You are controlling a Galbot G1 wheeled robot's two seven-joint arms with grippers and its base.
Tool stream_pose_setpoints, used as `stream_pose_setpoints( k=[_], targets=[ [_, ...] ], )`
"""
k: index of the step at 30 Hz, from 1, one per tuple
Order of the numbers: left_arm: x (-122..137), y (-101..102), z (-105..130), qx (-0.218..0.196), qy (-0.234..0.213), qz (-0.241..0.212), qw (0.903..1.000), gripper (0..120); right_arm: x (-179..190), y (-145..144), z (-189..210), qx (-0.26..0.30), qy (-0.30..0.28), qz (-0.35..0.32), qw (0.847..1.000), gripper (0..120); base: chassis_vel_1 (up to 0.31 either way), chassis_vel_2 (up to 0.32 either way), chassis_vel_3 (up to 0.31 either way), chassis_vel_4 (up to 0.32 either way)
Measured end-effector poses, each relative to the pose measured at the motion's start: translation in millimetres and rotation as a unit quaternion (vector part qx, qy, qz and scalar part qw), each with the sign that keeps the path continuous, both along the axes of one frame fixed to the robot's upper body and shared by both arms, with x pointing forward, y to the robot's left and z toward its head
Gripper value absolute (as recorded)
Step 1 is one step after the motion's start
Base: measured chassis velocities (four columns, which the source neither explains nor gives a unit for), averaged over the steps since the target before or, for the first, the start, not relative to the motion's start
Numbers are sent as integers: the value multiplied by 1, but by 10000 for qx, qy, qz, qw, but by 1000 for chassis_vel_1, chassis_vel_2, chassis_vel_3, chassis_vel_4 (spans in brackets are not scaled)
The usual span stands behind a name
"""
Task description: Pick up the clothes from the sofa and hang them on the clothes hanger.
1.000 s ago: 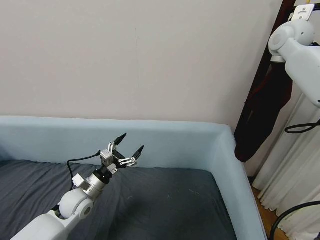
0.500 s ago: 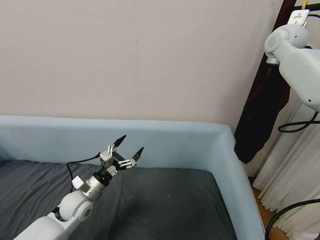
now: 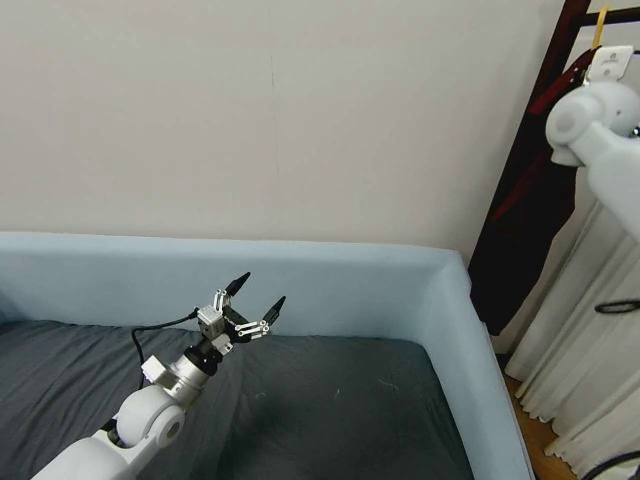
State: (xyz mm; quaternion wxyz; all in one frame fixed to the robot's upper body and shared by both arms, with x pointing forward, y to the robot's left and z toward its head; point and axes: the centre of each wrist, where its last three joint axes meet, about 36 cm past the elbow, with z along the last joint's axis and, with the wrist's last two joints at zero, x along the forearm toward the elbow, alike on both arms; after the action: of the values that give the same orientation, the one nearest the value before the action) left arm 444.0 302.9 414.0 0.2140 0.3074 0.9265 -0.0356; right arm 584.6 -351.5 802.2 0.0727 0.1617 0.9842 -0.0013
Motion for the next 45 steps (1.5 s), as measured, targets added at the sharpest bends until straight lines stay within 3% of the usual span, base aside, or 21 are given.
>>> stream_pose_setpoints(
  k=[1,2,5,6,9,10,14,16,19,26,28,33,39,45],
  targets=[
    [-6,-3,-4,-114,66,99,9999,100,-23,-3,-22,-220,-337,579,9975,74,0,0,0,0],
    [-6,-3,-4,-114,66,99,9999,100,-23,-3,-22,-220,-337,579,9975,74,0,0,0,0],
    [-25,-14,-5,-539,259,481,9970,100,-66,4,-70,-484,-809,1490,9843,88,0,0,0,0],
    [-25,-14,-5,-539,259,481,9970,100,-66,4,-70,-484,-809,1490,9843,88,0,0,0,0],
    [-49,-33,4,-894,486,881,9909,100,-94,26,-124,-327,-1119,1982,9732,99,0,0,0,0],
    [-49,-33,4,-894,486,881,9909,100,-94,26,-124,-327,-1119,1982,9732,99,0,0,0,0],
    [-77,-55,12,-1306,819,1505,9765,100,-119,54,-199,-409,-1211,2293,9649,100,0,0,0,0],
    [-82,-58,14,-1407,874,1635,9725,100,-126,60,-219,-420,-1164,2351,9641,100,0,0,0,0],
    [-98,-63,16,-1576,879,1976,9635,100,-156,73,-279,-499,-1040,2393,9641,100,0,0,0,0],
    [-127,-65,9,-1435,980,2458,9536,100,-218,86,-358,-507,-662,2432,9664,100,0,0,0,0],
    [-137,-73,-2,-1416,1096,2679,9467,100,-249,94,-386,-553,-433,2193,9731,100,0,0,0,0],
    [-145,-85,-17,-1492,980,2806,9431,100,-288,116,-416,-443,-303,1789,9824,100,0,0,0,0],
    [-155,-95,-23,-1559,1007,2808,9416,100,-303,132,-416,-407,-265,1397,9890,100,0,0,0,0],
    [-156,-96,-24,-1508,1017,2786,9430,100,-313,117,-411,-538,-139,1280,9902,100,0,0,0,0]
  ],
)
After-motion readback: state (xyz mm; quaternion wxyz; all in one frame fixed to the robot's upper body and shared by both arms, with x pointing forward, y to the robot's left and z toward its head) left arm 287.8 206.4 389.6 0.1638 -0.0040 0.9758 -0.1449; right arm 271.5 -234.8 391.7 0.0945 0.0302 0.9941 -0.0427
